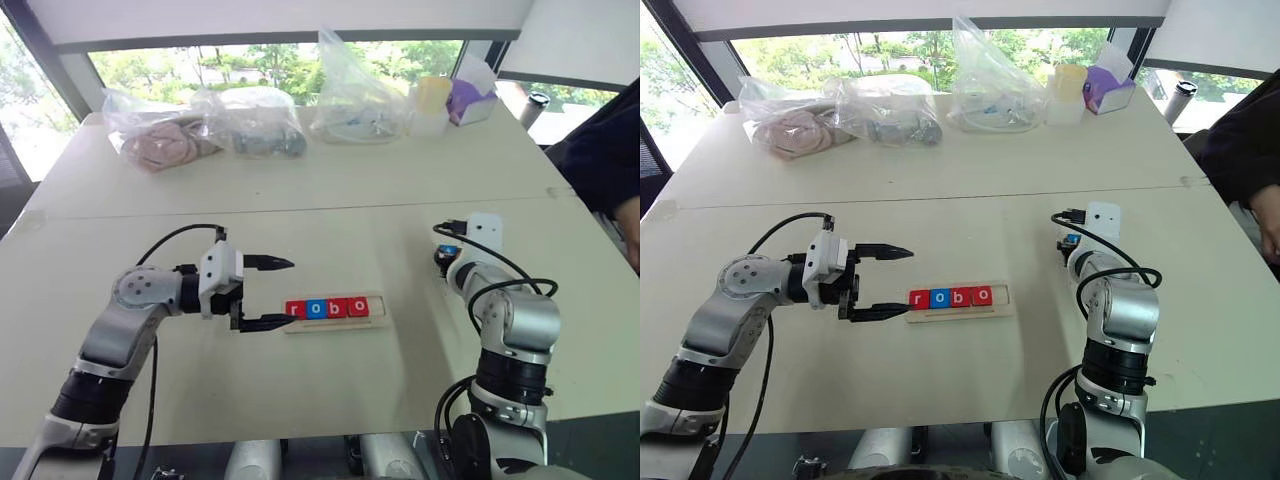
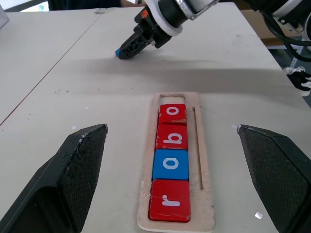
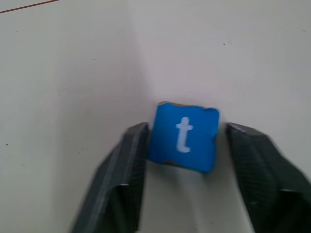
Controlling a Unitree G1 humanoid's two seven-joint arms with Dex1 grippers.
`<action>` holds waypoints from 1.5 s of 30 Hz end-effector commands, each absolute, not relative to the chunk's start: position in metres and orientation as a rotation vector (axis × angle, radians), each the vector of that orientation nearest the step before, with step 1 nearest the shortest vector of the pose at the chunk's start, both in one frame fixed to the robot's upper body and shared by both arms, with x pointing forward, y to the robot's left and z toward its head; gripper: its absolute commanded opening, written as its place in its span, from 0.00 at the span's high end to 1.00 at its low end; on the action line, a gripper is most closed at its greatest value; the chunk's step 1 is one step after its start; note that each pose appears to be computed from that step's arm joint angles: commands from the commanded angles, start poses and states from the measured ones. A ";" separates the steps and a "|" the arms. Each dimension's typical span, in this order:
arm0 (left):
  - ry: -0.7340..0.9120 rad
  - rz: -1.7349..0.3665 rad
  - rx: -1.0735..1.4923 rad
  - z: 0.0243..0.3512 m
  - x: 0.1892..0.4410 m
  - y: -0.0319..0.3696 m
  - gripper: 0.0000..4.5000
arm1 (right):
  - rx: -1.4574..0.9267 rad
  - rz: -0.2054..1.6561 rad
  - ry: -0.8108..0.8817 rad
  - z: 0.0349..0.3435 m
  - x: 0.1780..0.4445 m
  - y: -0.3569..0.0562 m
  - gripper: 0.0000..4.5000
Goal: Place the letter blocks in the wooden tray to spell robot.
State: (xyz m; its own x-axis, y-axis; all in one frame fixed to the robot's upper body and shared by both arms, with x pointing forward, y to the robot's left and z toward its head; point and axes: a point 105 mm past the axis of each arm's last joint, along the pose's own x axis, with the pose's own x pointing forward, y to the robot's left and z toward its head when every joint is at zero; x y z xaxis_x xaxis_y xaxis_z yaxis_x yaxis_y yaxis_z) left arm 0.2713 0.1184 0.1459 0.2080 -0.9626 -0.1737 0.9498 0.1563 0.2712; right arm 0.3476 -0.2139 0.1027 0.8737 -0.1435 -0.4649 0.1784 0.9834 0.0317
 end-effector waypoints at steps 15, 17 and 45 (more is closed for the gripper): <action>-0.073 -1.381 0.372 0.149 0.272 0.116 0.00 | -0.041 0.108 0.654 0.086 0.251 -0.187 0.74; -0.074 -1.383 0.370 0.149 0.272 0.115 0.00 | -0.037 0.112 0.652 0.086 0.249 -0.185 0.74; -0.092 -1.374 0.380 0.149 0.272 0.112 0.00 | -0.956 1.054 0.521 0.112 0.267 -0.229 0.01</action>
